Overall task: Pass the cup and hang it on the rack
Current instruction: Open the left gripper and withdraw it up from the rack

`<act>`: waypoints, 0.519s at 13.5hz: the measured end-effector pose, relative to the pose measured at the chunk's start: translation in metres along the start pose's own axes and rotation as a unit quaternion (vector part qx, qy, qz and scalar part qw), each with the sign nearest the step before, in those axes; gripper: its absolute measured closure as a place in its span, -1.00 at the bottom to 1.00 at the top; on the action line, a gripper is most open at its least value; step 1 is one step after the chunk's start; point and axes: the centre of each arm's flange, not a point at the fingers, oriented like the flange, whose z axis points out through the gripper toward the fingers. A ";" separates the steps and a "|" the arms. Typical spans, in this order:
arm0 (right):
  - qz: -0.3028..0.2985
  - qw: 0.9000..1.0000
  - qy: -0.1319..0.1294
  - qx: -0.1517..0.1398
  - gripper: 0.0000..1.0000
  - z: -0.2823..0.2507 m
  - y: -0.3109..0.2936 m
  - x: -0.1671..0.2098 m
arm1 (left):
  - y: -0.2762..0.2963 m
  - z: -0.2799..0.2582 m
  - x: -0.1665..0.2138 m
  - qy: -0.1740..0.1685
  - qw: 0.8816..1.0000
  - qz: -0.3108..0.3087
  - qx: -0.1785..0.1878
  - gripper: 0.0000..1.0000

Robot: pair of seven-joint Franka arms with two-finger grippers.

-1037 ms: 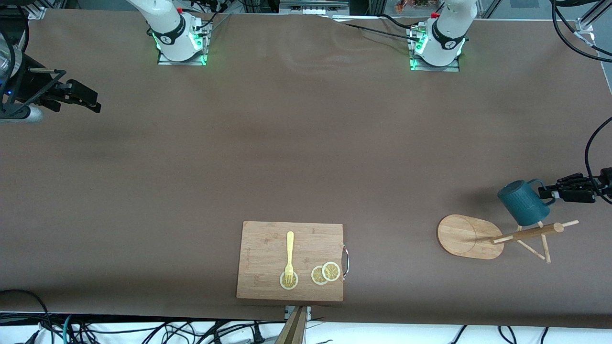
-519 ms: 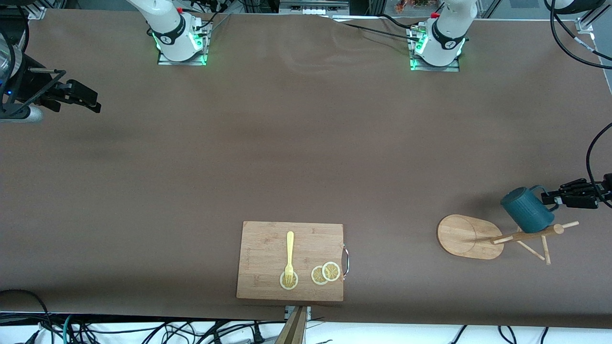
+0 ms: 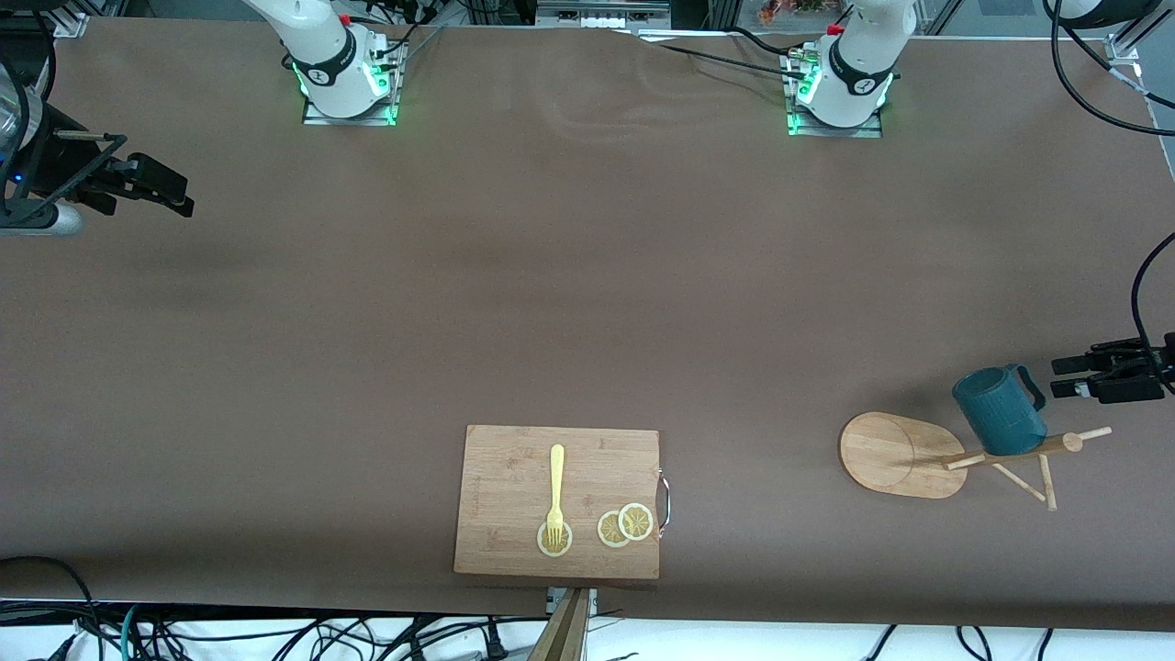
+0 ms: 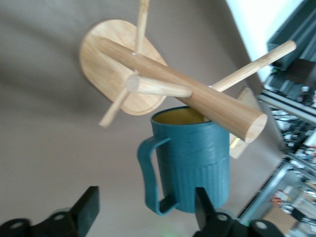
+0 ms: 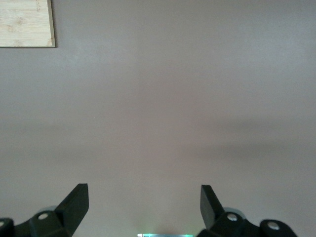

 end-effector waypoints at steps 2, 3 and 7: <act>0.000 1.000 0.000 0.000 -1.00 0.000 0.000 0.000 | 0.025 -0.005 -0.012 0.012 0.997 0.031 0.074 -1.00; 0.000 1.000 0.000 0.000 -1.00 0.000 0.000 0.000 | 0.045 -0.006 -0.022 0.020 0.992 0.052 0.112 -1.00; 0.000 1.000 0.000 0.000 -1.00 0.000 0.000 0.000 | 0.138 -0.002 -0.080 0.043 0.953 0.162 0.253 -1.00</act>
